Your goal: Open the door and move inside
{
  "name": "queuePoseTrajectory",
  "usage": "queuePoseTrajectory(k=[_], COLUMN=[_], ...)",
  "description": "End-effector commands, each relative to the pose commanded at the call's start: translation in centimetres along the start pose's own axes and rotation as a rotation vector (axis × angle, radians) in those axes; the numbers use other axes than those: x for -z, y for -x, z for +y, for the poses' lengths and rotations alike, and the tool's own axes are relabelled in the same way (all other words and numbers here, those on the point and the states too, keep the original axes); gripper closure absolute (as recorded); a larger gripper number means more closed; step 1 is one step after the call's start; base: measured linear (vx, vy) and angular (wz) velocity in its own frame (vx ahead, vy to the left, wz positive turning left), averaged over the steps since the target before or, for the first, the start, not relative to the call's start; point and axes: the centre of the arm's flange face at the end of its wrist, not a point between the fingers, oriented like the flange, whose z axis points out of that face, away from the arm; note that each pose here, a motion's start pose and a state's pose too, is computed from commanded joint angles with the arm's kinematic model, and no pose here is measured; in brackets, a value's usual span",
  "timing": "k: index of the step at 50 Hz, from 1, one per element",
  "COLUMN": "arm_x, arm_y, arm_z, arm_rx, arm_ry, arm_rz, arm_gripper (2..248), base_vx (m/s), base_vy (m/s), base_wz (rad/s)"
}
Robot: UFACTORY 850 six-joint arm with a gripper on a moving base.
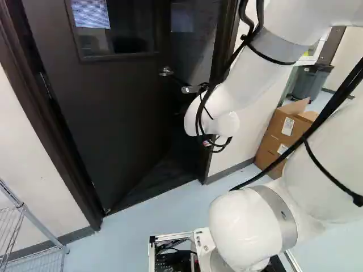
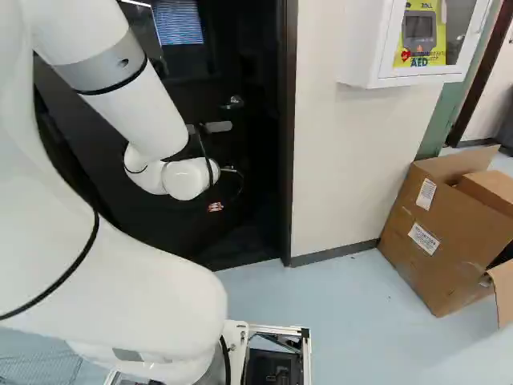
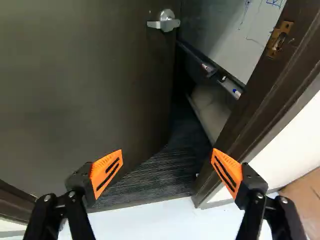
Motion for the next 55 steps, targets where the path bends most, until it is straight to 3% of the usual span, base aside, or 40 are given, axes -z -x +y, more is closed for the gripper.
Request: queuePoseTrajectory(k=[26, 55], arm_x=[0.0, 0.0], arm_y=[0.0, 0.0], arm_z=[0.0, 0.0], arm_rx=[0.0, 0.0], arm_ry=[0.0, 0.0], arm_rz=[0.0, 0.0], arm_gripper=[3, 3], base_vx=[0.012, 0.062], base_vy=[0.002, 0.03], base_wz=[0.005, 0.139])
